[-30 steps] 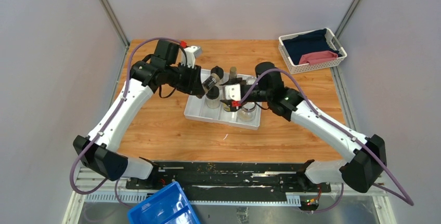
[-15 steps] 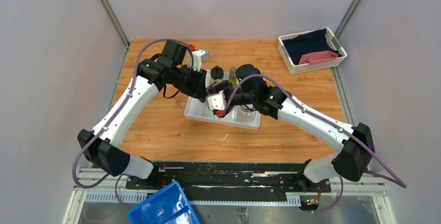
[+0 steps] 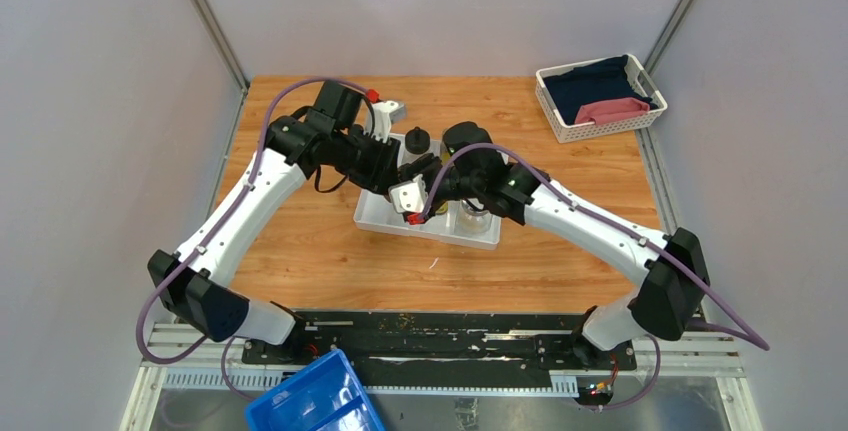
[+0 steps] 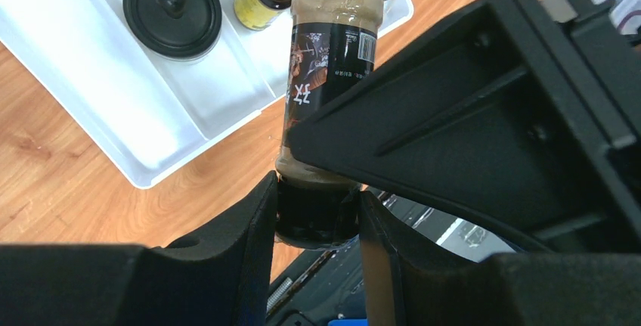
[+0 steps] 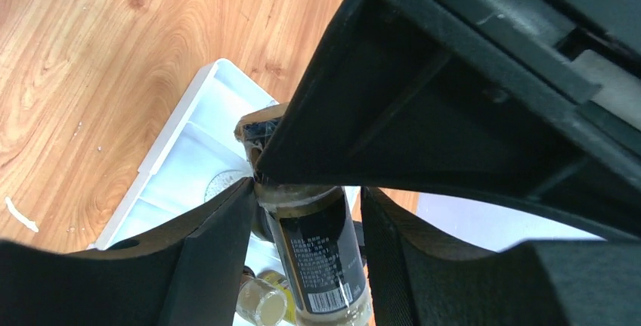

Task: Organize the condiment bottles
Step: Place the bottle in the storage box.

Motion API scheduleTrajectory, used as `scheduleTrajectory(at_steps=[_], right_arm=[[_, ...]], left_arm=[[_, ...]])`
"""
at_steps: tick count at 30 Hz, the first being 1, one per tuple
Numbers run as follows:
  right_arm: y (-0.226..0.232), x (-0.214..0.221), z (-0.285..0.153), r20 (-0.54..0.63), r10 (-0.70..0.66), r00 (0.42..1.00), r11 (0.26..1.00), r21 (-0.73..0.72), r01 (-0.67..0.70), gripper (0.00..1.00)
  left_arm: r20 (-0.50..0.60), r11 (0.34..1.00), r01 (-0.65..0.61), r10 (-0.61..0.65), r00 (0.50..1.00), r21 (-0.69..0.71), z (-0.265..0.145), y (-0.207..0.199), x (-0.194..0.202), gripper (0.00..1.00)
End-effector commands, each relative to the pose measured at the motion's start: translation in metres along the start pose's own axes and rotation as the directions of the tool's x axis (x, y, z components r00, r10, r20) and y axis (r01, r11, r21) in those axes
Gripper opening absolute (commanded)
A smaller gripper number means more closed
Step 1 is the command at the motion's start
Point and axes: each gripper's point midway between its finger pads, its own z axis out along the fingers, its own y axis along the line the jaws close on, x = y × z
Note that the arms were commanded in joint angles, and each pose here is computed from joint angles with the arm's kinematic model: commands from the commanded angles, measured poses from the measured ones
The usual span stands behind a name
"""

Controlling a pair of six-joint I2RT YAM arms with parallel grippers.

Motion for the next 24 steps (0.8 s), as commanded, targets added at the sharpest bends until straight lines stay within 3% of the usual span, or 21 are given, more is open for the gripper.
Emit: scheduleTrajectory(at_steps=[1, 6, 9, 12, 13, 19, 24], right_arm=[[-0.001, -0.004, 0.004, -0.004, -0.021, 1.000, 1.000, -0.020, 0.021, 0.55], [0.002, 0.001, 0.008, -0.019, -0.012, 1.000, 0.999, -0.036, 0.011, 0.45], [0.002, 0.002, 0.008, -0.026, -0.009, 1.000, 0.999, -0.039, 0.008, 0.28], [0.001, 0.002, 0.007, -0.028, -0.006, 1.000, 0.999, -0.037, 0.005, 0.03], [0.001, 0.002, 0.007, -0.029, -0.003, 1.000, 0.999, -0.036, 0.002, 0.00], [-0.004, -0.002, 0.006, -0.019, 0.020, 1.000, 0.999, -0.025, -0.021, 0.00], [-0.008, -0.006, 0.006, -0.011, 0.041, 0.999, 0.999, -0.017, -0.041, 0.00]], left_arm=[[0.011, 0.998, -0.027, 0.027, 1.000, 0.051, -0.009, -0.016, 0.004, 0.00], [0.016, 0.998, -0.033, 0.032, 0.999, 0.057, -0.010, -0.018, 0.002, 0.00], [0.017, 0.998, -0.034, 0.033, 0.999, 0.057, -0.010, -0.018, 0.002, 0.00], [0.014, 0.997, -0.035, 0.034, 0.999, 0.062, -0.010, -0.019, 0.002, 0.00], [0.016, 0.998, -0.035, 0.034, 0.999, 0.057, -0.010, -0.019, 0.002, 0.00], [0.033, 1.000, -0.027, 0.026, 0.999, 0.015, -0.013, -0.014, -0.003, 0.00], [0.062, 1.000, -0.024, 0.025, 0.998, -0.019, -0.018, -0.011, -0.010, 0.13]])
